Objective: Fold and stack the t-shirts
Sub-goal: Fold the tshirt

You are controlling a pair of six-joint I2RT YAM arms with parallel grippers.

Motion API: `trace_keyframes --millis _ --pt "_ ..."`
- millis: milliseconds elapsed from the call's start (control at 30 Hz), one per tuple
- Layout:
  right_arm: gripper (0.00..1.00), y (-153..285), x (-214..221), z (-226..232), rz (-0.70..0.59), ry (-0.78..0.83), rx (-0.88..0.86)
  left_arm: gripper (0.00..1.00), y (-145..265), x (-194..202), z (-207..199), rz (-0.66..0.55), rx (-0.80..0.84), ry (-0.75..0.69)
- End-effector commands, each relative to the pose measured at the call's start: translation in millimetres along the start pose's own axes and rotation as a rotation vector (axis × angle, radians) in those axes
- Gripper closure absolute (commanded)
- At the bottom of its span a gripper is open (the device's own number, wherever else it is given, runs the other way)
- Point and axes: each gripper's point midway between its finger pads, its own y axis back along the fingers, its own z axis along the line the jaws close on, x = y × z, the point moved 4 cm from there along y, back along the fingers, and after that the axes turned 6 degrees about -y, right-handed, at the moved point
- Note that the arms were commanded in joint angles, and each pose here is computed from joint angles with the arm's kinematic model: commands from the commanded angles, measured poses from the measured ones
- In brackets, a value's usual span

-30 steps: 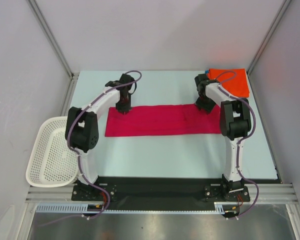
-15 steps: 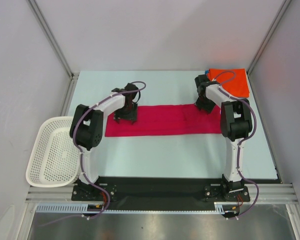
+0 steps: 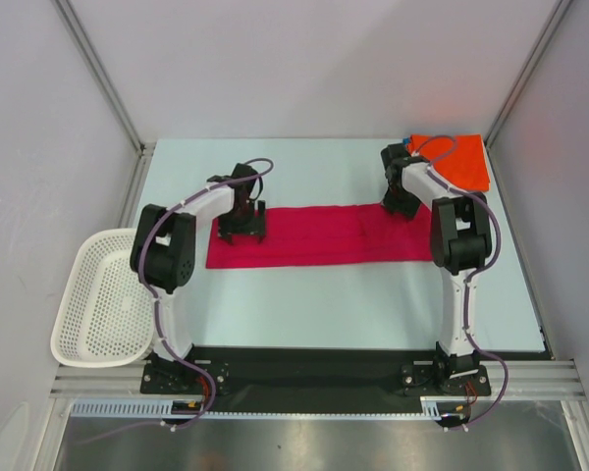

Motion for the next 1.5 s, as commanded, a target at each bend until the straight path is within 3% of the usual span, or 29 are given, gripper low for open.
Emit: trace_keyframes --millis 0,433,733,933,1133,1467 --pt "0.41 -23 25 25 0.059 0.074 -0.032 0.14 -21 32 27 0.129 -0.052 0.029" --pt "0.41 -11 38 119 0.023 0.280 -0.210 0.16 -9 101 1 0.322 0.165 0.049" --pt "0.41 0 67 183 0.055 0.371 -0.407 0.17 19 169 -70 0.458 0.384 -0.039" --pt "0.41 22 69 199 0.062 0.380 -0.509 0.17 43 186 -128 0.488 0.507 -0.131" --pt "0.40 72 34 197 0.014 0.344 -0.597 0.17 87 159 -155 0.391 0.642 -0.220" --pt "0.29 176 -61 133 -0.028 0.195 -0.752 0.14 168 80 -173 -0.038 0.724 -0.410"
